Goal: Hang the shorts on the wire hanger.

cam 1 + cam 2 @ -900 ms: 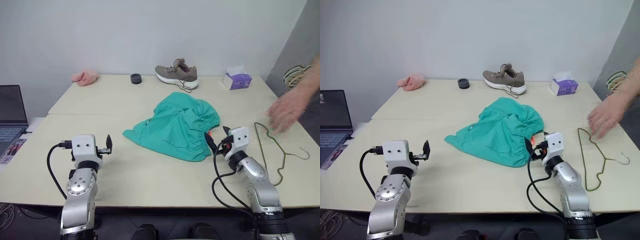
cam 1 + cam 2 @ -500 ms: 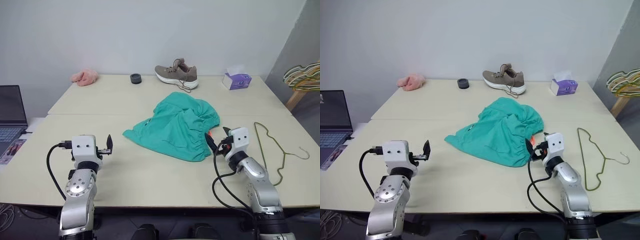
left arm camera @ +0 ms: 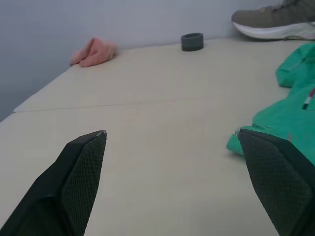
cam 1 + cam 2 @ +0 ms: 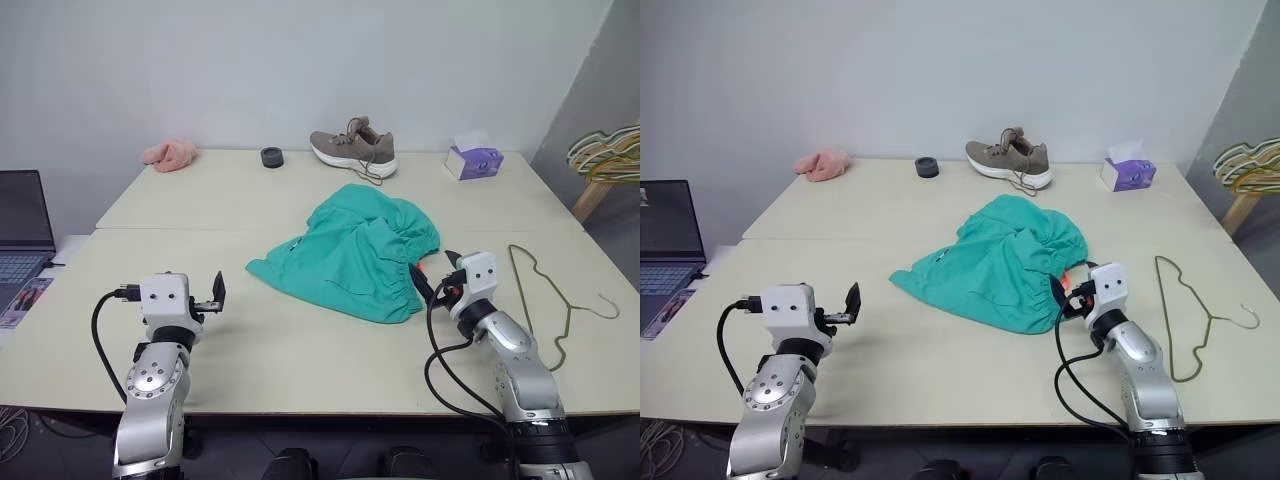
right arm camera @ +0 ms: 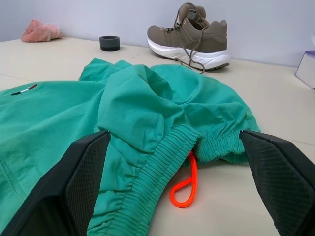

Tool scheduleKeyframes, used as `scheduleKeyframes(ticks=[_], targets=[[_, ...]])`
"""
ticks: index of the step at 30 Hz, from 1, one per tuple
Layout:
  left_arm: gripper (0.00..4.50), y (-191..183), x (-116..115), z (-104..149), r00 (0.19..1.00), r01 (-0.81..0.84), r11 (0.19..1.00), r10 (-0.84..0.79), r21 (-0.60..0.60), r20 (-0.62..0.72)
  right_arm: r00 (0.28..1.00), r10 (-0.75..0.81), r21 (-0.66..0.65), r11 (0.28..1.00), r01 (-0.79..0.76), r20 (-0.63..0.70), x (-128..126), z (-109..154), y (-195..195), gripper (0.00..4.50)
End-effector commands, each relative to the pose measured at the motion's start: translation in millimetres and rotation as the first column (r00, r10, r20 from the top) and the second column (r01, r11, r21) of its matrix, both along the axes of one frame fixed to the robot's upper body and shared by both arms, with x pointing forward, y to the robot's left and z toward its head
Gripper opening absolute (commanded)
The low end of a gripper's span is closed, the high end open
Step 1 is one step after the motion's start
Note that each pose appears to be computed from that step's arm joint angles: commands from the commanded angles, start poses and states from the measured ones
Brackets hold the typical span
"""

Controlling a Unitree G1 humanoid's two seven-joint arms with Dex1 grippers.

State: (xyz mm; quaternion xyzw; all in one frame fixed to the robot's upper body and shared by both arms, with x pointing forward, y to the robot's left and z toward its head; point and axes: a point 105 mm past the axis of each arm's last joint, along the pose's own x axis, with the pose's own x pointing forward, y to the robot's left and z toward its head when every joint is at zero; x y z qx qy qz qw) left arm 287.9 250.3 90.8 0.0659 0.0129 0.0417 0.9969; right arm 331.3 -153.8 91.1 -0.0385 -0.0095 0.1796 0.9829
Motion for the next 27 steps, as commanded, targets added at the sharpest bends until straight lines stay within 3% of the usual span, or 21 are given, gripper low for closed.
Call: scheduleKeyframes(ticks=[1, 6, 11, 16, 27], targets=[[4.5, -7.7, -2.6, 19.3, 0.994, 0.083, 0.996, -0.085, 0.027, 0.071, 0.997, 0.045, -0.019, 0.999, -0.043, 0.068, -0.5, 17.0, 4.8, 4.47], [4.5, -23.0, -4.7, 15.2, 0.963, 0.269, 0.962, -0.27, 0.041, 0.017, 0.951, 0.304, -0.092, 0.95, -0.297, 0.065, -18.9, 26.0, 30.3, 4.47], [4.5, -40.8, -16.4, 6.5, 0.84, 0.538, 0.841, -0.529, 0.056, -0.123, 0.785, 0.616, -0.3, 0.737, -0.605, -0.07, -54.2, 17.8, 51.5, 4.47], [4.5, -38.3, -19.8, 7.6, 0.759, 0.643, 0.761, -0.617, 0.087, -0.21, 0.689, 0.68, -0.51, 0.512, -0.692, -0.252, -66.1, -11.2, 48.2, 4.47], [4.5, -39.8, -14.2, 9.0, 0.725, 0.682, 0.721, -0.644, 0.123, -0.244, 0.781, 0.55, -0.698, 0.433, -0.57, -0.297, -19.2, -40.5, 51.0, 4.47]])
